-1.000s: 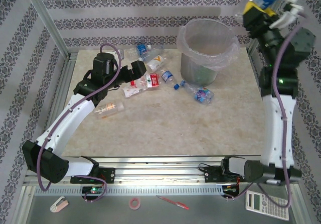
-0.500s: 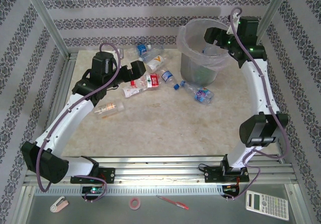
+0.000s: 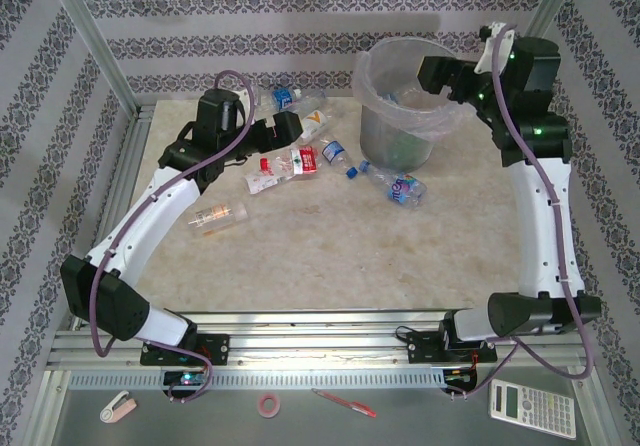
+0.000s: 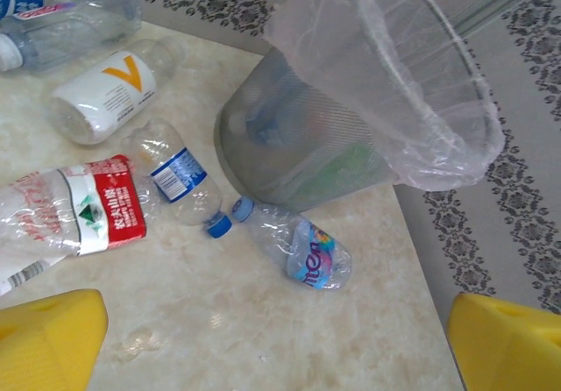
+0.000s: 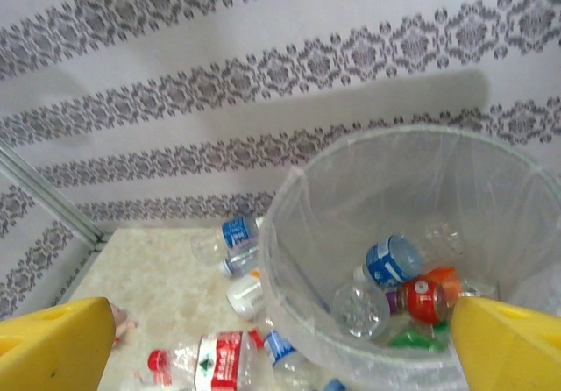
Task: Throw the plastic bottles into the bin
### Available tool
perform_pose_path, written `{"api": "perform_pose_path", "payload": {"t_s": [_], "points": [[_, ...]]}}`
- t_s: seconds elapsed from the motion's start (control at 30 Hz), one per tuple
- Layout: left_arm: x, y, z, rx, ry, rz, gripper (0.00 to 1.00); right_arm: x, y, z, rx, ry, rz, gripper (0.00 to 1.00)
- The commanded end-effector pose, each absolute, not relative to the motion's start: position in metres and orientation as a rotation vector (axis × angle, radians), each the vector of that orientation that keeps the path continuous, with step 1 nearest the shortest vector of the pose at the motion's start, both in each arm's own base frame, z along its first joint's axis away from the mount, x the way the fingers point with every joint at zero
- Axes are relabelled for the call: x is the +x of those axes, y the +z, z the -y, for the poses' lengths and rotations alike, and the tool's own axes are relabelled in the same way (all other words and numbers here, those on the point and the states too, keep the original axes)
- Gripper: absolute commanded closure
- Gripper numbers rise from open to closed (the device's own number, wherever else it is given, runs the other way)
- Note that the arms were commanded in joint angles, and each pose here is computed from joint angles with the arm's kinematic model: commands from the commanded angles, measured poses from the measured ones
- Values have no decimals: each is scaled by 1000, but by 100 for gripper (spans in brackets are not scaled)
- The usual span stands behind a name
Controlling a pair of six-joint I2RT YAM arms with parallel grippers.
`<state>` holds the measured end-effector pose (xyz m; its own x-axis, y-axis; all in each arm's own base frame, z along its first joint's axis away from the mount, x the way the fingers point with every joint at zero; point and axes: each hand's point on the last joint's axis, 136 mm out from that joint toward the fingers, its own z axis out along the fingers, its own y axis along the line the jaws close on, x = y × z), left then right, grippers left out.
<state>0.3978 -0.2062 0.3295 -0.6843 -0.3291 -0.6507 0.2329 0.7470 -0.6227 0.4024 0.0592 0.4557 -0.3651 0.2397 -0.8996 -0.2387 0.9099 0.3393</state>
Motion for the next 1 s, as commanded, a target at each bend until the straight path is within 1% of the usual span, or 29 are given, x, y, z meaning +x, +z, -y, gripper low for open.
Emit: {"api": "perform_pose_path", "payload": {"t_s": [0.0,0.2,0.4,0.53,0.8,0.97], "points": [[401,357,211,0,-937,-2061,0,390,428,-60,-20,505,-1954,2],[400,364,214,33,-950,-2043,0,380,388,-45,62,559,-2024,2],[397,371,220,84,-970,-2019,0,377,327,-26,205,629,-2101,2],[393,377,227,133,-981,-2003,0,380,284,-17,277,615,-2173,2],[392,372,233,146,-971,-2024,0,389,210,-15,334,639,-2289,2],[390,373,234,149,-962,-2025,0,397,175,-14,356,642,-2327,2]]}}
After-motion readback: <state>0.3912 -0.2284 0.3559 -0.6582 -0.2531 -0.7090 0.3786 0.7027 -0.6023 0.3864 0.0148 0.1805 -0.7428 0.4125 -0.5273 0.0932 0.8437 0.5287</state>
